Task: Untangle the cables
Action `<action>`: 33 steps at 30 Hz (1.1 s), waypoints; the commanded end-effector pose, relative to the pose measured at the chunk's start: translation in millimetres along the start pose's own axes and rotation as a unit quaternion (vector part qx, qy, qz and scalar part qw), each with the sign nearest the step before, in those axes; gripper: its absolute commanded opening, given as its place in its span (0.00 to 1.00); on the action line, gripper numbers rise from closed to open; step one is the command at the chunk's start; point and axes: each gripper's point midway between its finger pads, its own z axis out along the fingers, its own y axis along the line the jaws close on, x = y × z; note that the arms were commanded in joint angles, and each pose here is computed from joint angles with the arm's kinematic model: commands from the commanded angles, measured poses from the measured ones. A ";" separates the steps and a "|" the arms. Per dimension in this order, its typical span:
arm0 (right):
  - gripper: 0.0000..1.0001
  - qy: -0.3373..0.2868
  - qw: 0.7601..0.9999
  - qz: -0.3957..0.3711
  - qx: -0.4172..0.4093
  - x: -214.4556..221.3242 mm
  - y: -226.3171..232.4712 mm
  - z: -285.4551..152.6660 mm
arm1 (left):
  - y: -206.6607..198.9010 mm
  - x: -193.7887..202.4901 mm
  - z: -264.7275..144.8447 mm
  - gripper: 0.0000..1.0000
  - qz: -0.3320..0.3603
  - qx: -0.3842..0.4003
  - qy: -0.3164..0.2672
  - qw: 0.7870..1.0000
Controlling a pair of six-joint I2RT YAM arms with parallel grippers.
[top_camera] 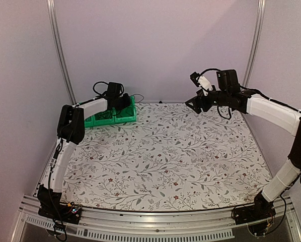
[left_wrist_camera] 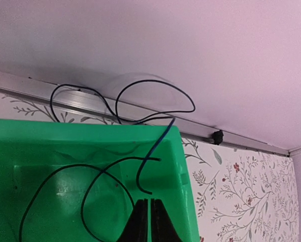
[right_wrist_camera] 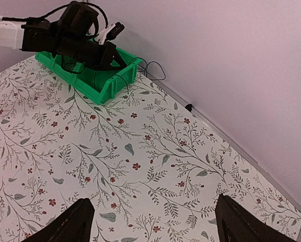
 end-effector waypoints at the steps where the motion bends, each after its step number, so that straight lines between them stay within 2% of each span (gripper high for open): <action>1: 0.88 0.003 1.000 0.003 0.011 4.4 -9.8 6.9 | 27.2 15.0 -6.3 0.00 0.001 -0.033 0.031 0.999; 8: 0.88 0.005 1.000 0.007 0.013 7.7 -11.8 8.1 | 36.9 11.4 -49.5 0.01 0.026 -0.050 0.037 0.998; 12: 0.88 0.005 1.000 0.009 0.010 8.3 -11.9 9.4 | 40.1 3.1 -52.7 0.34 0.005 -0.066 0.028 0.997; 14: 0.88 0.004 1.000 0.010 0.007 7.9 -11.5 10.5 | 36.1 -1.1 -49.2 0.42 -0.003 -0.058 0.018 0.998; 16: 0.88 0.003 1.000 0.012 0.003 8.0 -10.1 11.5 | 31.6 -5.4 -43.8 0.45 -0.011 -0.048 0.008 0.999; 22: 0.88 0.006 1.000 0.015 -0.002 11.3 -8.0 12.2 | 30.1 -6.5 -19.9 0.43 -0.015 -0.043 0.005 0.999; 27: 0.88 0.010 1.000 0.015 0.002 13.8 -9.2 12.5 | 32.4 -3.0 -10.7 0.32 -0.018 -0.040 0.007 0.999; 33: 0.88 0.009 1.000 0.013 0.005 13.1 -11.4 14.5 | 35.5 6.6 -5.6 0.32 -0.019 -0.035 0.019 0.999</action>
